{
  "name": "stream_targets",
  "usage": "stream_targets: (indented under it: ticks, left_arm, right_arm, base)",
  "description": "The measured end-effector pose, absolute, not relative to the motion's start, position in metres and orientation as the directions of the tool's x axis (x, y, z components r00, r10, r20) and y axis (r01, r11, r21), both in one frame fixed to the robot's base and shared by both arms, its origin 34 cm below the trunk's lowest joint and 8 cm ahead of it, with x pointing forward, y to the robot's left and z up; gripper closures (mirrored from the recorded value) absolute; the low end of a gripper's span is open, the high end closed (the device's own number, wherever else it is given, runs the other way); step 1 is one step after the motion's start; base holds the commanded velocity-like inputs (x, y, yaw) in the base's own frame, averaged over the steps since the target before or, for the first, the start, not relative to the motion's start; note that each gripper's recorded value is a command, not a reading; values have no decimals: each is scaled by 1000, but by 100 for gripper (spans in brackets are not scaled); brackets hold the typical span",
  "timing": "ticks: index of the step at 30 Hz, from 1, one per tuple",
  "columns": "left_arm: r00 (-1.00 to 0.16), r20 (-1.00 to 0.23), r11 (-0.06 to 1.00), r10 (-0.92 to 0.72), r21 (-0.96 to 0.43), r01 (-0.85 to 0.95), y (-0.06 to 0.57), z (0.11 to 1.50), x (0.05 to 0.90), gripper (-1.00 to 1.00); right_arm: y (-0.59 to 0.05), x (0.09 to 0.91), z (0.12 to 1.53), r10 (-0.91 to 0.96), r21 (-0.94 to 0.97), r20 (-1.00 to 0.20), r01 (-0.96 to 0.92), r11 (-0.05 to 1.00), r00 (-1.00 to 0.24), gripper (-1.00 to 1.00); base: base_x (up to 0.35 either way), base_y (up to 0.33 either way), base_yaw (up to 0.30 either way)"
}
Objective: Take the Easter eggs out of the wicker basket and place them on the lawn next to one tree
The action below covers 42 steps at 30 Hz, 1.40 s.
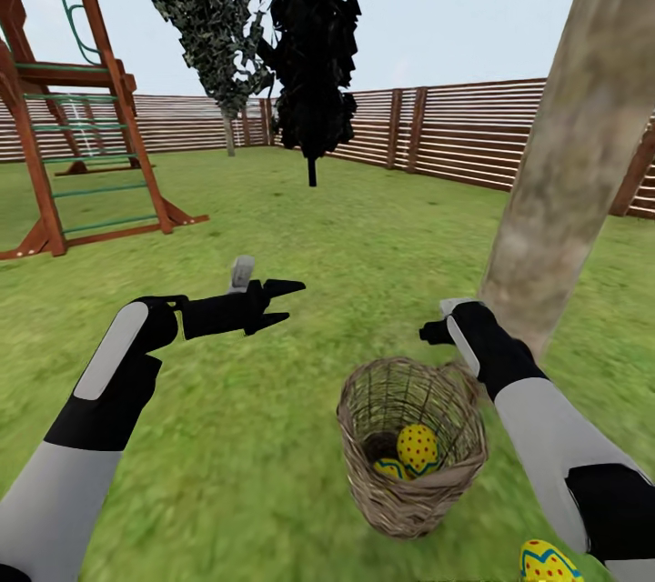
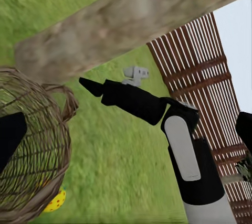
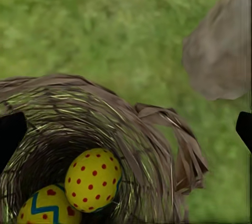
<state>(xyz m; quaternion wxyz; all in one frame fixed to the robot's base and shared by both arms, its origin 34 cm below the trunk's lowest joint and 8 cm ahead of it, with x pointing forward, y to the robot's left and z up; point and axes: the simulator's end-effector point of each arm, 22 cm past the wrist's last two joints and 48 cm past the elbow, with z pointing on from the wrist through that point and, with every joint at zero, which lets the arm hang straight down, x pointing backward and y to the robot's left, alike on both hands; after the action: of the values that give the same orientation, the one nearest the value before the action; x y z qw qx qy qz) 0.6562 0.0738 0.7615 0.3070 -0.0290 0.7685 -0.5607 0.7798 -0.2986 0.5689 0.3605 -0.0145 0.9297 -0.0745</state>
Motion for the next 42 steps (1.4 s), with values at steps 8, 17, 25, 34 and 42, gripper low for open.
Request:
stream_targets:
  ticks: [8,17,25,34,42]
  left_arm:
    - [-806,-446,368,-389,-877,308,73,767,654,-100]
    - [-802,-454,368,-388,-874,316,73,772,651,-100]
    - [-798,-461,368,-388,-871,324,73,777,649,-100]
    - [-794,-468,368,-388,-868,332,73,783,647,-100]
    - [-790,-475,368,-388,-866,339,73,787,645,-100]
  right_arm:
    - [-300,777,570,-79,-149,-666,29,988,-742,-100]
    - [-299,776,576,-79,-148,-671,29,989,-737,-100]
    - [-299,768,575,-78,-149,-641,25,988,-763,-100]
    - [-298,766,580,-77,-149,-642,25,989,-763,-100]
    - [-295,763,579,-76,-145,-636,22,989,-768,-100]
  base:
    - [0,74,-234]
    - [2,237,-240]
    - [81,261,-244]
    - [150,264,-245]
    - [187,273,-246]
